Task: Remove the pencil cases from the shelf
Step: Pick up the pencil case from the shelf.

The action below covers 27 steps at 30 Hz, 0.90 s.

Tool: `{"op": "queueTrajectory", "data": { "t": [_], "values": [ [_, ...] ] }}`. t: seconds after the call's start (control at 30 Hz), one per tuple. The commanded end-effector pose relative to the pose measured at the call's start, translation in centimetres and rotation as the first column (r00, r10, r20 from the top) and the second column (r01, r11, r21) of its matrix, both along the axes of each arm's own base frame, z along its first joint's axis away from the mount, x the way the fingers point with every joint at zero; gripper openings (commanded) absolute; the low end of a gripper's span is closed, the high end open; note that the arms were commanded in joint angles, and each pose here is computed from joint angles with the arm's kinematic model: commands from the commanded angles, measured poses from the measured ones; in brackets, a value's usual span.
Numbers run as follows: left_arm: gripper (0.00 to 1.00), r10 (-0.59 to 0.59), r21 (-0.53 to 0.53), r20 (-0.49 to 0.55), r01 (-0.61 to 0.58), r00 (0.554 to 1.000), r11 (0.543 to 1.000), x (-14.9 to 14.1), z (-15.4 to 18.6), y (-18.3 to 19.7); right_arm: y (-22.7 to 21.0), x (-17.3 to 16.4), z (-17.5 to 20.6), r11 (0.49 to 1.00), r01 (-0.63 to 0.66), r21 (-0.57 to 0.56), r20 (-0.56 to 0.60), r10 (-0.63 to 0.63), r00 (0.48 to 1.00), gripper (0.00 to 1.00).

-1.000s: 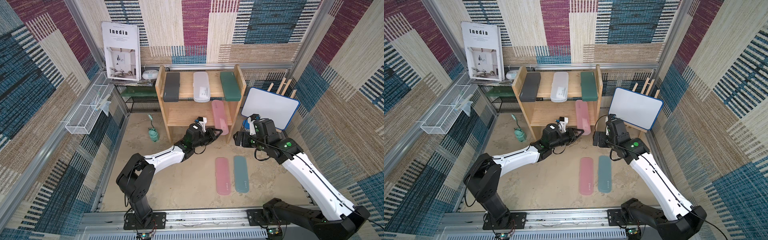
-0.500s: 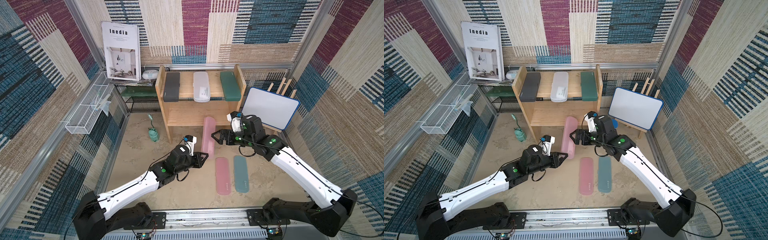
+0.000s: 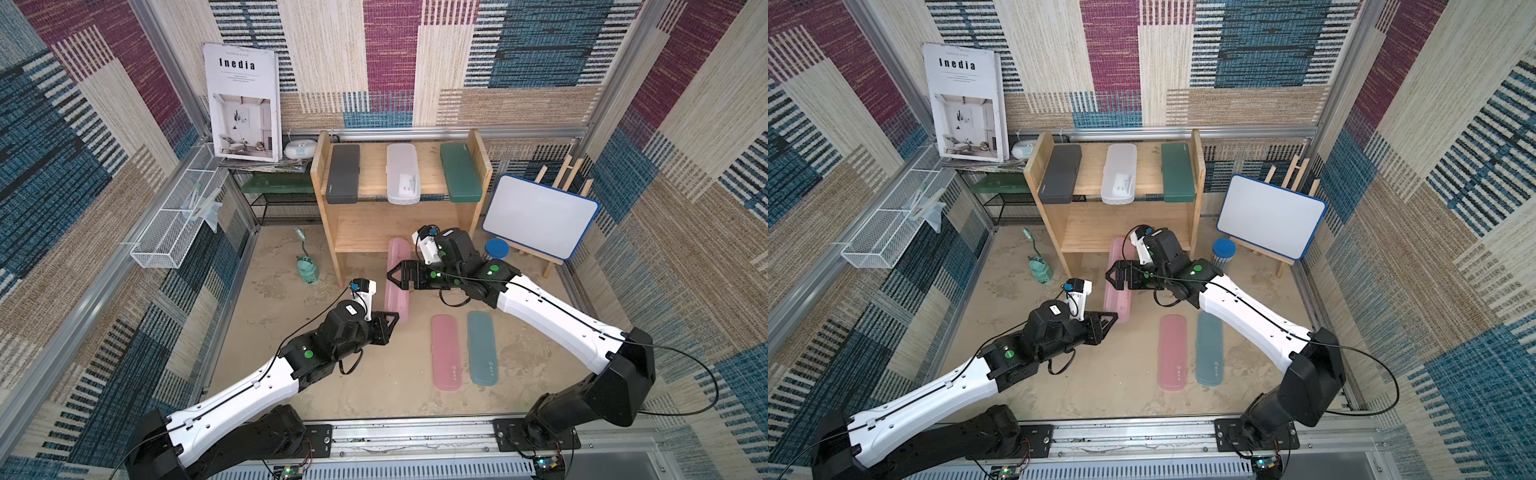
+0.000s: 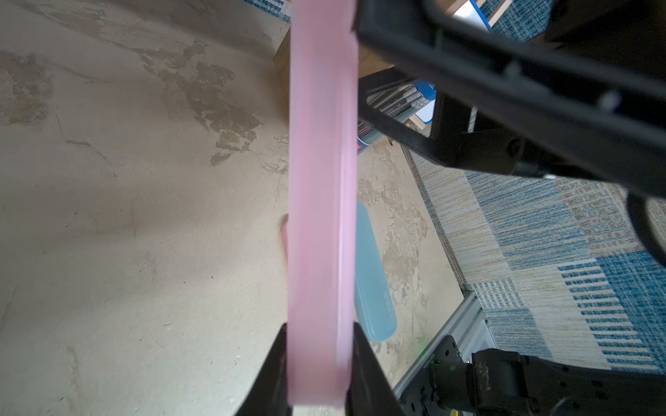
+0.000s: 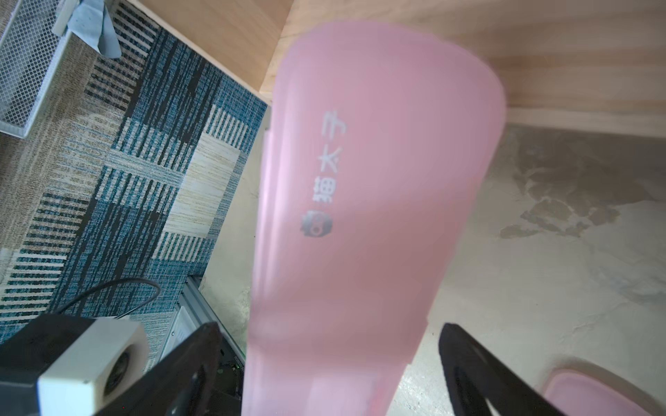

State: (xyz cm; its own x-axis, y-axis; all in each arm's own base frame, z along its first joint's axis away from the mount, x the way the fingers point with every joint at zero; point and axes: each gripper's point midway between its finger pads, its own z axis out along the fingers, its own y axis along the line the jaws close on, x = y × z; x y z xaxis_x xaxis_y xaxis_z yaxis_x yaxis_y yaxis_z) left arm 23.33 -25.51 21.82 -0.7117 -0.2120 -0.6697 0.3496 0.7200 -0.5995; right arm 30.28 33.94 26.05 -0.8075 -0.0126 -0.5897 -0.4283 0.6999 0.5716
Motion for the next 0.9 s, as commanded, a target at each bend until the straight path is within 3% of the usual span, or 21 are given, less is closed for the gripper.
{"op": "queueTrajectory", "data": {
  "t": [0.0, 0.27, 0.57, 0.63, 0.8, 0.87],
  "values": [
    [0.16, 0.013, 0.0, 0.038, -0.013, 0.999, 1.0, 0.3, 0.7, 0.3, 0.1, 0.5, -0.5, 1.0, 0.026, -0.013, -0.008, -0.027, 1.0, 0.99],
    [0.16, 0.021, -0.003, 0.043, -0.021, 0.999, 1.0, 0.1, 0.8, 0.6, 1.3, -0.2, -2.1, 1.0, -0.02, 0.007, -0.04, 0.02, 0.999, 1.0],
    [0.2, 0.023, -0.006, 0.054, -0.023, 0.998, 1.0, 0.1, 1.3, 0.8, 1.6, -0.9, -2.1, 0.997, -0.047, 0.06, -0.033, 0.049, 0.998, 0.74],
    [0.31, 0.027, 0.002, 0.051, -0.027, 0.998, 1.0, 0.2, 1.1, 0.9, 1.4, -0.8, -2.0, 0.998, -0.036, 0.048, -0.031, 0.037, 0.999, 0.71],
    [0.86, 0.1, 0.071, 0.047, -0.103, 0.994, 0.992, 0.7, 0.8, 2.4, -0.4, -0.8, -2.2, 0.999, 0.011, -0.039, -0.018, -0.012, 1.0, 0.69],
    [0.92, 0.19, 0.138, 0.053, -0.196, 0.98, 0.971, 1.2, 0.4, 4.5, -1.7, -1.3, -3.0, 0.995, 0.038, -0.091, -0.023, -0.04, 0.999, 0.69]
  ]
}}
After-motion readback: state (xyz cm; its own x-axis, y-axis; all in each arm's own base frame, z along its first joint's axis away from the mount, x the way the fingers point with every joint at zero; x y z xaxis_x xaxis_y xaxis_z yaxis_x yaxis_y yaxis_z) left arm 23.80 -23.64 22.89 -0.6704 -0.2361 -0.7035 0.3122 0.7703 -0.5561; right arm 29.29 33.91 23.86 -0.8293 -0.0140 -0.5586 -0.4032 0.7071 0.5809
